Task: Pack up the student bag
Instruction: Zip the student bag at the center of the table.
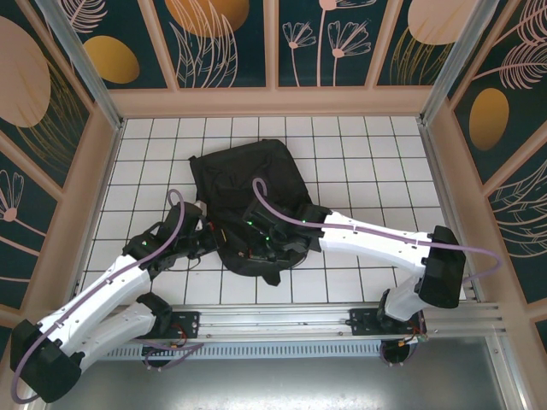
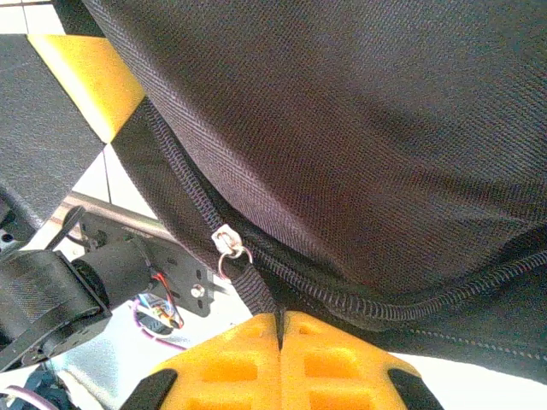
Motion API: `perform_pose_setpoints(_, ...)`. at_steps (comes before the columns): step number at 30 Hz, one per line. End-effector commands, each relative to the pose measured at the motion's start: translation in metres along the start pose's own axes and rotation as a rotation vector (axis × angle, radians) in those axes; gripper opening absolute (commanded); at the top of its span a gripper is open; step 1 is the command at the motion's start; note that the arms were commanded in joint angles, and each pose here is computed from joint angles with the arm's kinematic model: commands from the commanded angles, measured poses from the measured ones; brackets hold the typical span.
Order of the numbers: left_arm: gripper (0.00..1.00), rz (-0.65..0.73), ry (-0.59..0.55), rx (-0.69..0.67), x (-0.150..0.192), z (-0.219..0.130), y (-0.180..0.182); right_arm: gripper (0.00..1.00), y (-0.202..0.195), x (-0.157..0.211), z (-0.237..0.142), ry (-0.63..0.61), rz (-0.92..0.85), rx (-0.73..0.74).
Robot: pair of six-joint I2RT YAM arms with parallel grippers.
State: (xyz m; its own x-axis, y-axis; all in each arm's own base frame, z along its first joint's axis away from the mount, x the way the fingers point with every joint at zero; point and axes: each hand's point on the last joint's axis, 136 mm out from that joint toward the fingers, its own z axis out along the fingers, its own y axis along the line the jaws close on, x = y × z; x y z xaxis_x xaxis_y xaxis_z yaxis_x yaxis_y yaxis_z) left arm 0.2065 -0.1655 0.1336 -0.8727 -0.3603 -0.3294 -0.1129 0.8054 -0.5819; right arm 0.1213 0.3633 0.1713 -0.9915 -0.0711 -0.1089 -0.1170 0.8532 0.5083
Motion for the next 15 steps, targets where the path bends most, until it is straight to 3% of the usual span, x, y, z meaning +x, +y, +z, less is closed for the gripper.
perform_pose_setpoints(1,0.00,-0.001,-0.097,-0.088,-0.019,-0.006,0.019,0.00,-0.021,0.021,-0.023,0.049,-0.008,0.061)
perform_pose_setpoints(7,0.00,0.018,-0.108,-0.082,-0.021,-0.006,0.017,0.00,-0.028,0.015,-0.031,0.020,-0.015,0.051)
perform_pose_setpoints(11,0.00,0.048,-0.056,0.040,-0.016,-0.003,-0.008,0.00,-0.002,0.006,-0.027,0.011,-0.023,-0.080)
perform_pose_setpoints(13,0.18,0.072,-0.033,0.084,-0.015,-0.005,-0.020,0.00,0.015,-0.001,-0.023,0.010,-0.044,-0.129)
perform_pose_setpoints(15,0.28,0.089,-0.032,0.078,-0.018,-0.012,-0.025,0.00,0.036,-0.008,-0.016,0.016,-0.061,-0.174)
